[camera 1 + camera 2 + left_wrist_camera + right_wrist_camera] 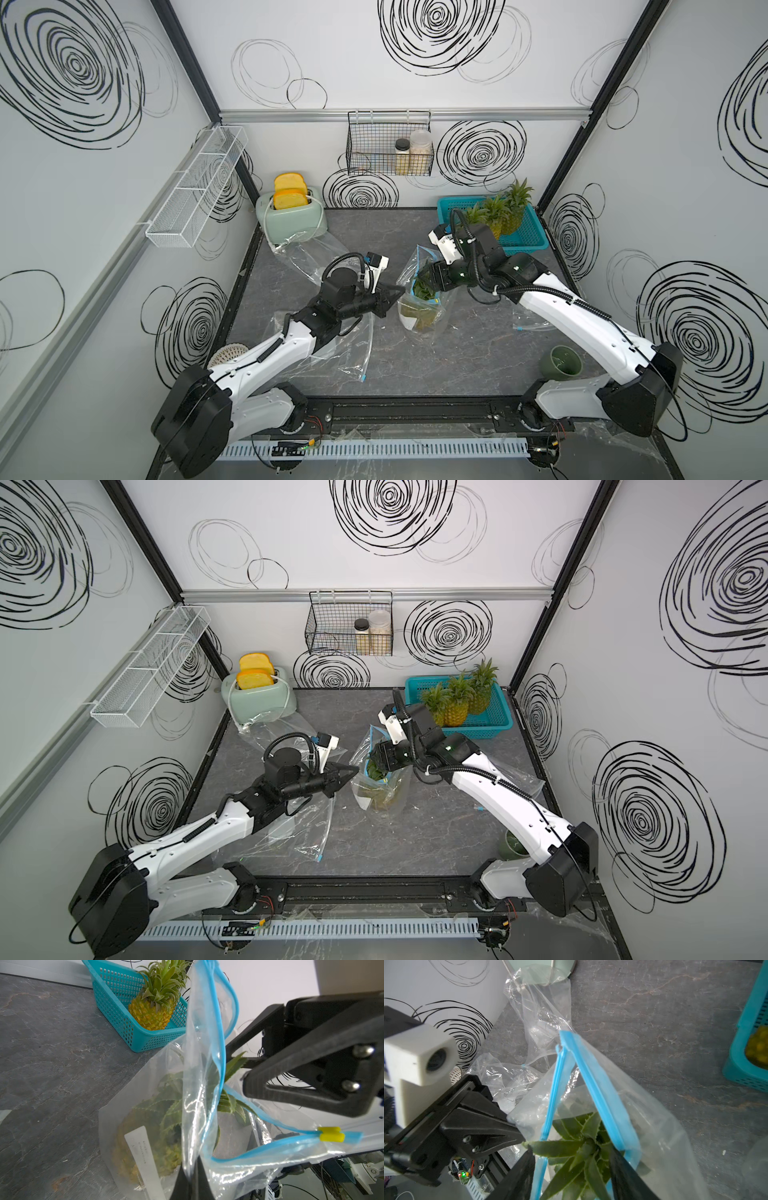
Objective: Open the zip-top bag and take out the pineapple
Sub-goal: Pick up the pineapple from the zipper food storage bag.
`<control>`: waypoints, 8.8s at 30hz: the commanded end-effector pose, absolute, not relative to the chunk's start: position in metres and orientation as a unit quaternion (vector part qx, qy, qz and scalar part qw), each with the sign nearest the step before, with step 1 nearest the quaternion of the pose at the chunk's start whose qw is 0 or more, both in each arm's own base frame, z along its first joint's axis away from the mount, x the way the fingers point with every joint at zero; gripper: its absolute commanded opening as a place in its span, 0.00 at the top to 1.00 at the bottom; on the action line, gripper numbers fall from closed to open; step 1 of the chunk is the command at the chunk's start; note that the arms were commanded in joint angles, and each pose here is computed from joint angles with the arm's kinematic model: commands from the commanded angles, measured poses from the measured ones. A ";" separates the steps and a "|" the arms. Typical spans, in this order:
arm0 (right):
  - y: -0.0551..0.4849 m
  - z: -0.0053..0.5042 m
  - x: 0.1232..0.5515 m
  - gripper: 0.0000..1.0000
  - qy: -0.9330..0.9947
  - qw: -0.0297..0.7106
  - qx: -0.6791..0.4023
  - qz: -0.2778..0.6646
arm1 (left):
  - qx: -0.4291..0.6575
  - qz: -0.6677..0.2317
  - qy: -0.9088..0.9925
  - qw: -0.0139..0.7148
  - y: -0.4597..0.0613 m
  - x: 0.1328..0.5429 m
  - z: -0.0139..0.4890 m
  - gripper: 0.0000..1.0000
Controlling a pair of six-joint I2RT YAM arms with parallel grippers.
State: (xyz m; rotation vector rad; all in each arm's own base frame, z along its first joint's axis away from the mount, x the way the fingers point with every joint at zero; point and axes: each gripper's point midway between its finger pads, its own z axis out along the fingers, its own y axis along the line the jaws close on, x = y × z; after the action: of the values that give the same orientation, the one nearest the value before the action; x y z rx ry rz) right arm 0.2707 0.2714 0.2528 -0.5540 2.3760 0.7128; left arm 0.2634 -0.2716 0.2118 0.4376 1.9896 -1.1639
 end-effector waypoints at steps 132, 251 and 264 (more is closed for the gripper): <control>0.225 0.438 0.250 1.00 0.781 0.435 -0.243 0.378 | 0.077 -0.435 0.768 0.463 -0.232 0.375 0.191 1.00; 0.178 0.555 0.243 1.00 0.684 0.619 -0.216 0.321 | 0.117 0.197 0.892 0.389 -0.168 0.360 0.070 1.00; 0.177 0.549 0.245 1.00 0.682 0.624 -0.206 0.322 | 0.146 0.151 0.910 0.359 -0.187 0.358 0.070 1.00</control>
State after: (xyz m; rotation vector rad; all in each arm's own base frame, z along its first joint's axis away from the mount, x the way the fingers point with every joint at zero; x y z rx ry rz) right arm 0.2620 0.1883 0.4810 -0.4884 1.8412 0.7486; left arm 0.3749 -0.1924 0.0875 0.2911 2.2513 0.3500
